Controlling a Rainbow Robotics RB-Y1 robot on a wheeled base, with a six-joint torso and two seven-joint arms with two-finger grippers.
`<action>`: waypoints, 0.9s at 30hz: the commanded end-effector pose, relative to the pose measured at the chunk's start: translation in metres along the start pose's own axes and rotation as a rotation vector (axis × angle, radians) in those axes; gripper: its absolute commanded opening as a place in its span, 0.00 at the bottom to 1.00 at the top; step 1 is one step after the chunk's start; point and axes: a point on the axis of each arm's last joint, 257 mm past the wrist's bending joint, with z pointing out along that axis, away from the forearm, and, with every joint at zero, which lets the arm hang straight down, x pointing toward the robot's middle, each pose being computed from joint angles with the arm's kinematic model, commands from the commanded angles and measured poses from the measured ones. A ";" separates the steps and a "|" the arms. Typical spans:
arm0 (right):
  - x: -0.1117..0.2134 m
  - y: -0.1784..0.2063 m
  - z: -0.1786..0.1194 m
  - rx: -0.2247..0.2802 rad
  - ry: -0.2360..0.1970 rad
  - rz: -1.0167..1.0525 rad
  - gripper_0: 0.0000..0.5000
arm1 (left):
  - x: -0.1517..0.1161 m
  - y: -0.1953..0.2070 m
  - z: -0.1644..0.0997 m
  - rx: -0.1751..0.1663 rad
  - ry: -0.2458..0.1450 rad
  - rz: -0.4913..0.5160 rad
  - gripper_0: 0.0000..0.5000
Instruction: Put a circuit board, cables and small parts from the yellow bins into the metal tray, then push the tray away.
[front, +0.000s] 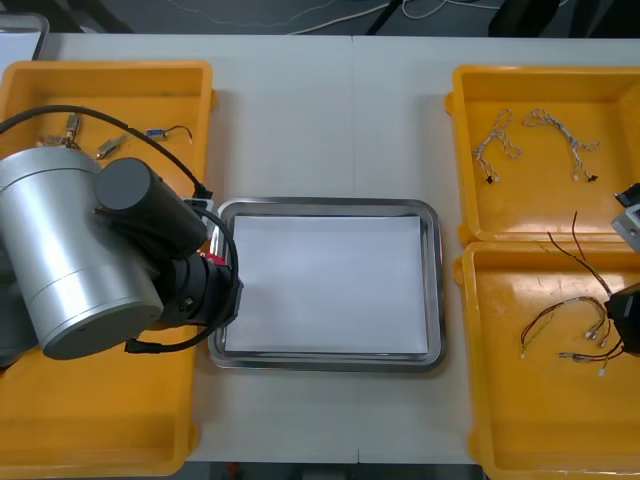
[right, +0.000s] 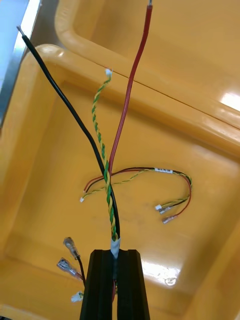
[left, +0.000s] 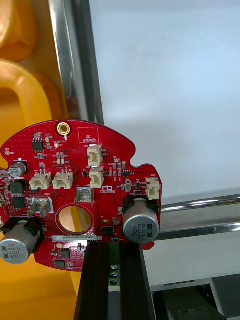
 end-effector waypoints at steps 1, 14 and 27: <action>-0.017 0.011 -0.008 -0.001 -0.027 -0.095 0.00 | -0.015 -0.020 -0.003 0.006 -0.025 -0.026 0.00; -0.038 0.022 -0.010 -0.025 -0.060 -0.141 0.00 | -0.016 -0.066 0.003 0.026 -0.017 0.025 0.00; -0.038 0.019 -0.006 -0.029 -0.051 -0.121 0.00 | 0.003 -0.083 0.020 -0.007 -0.009 0.072 0.00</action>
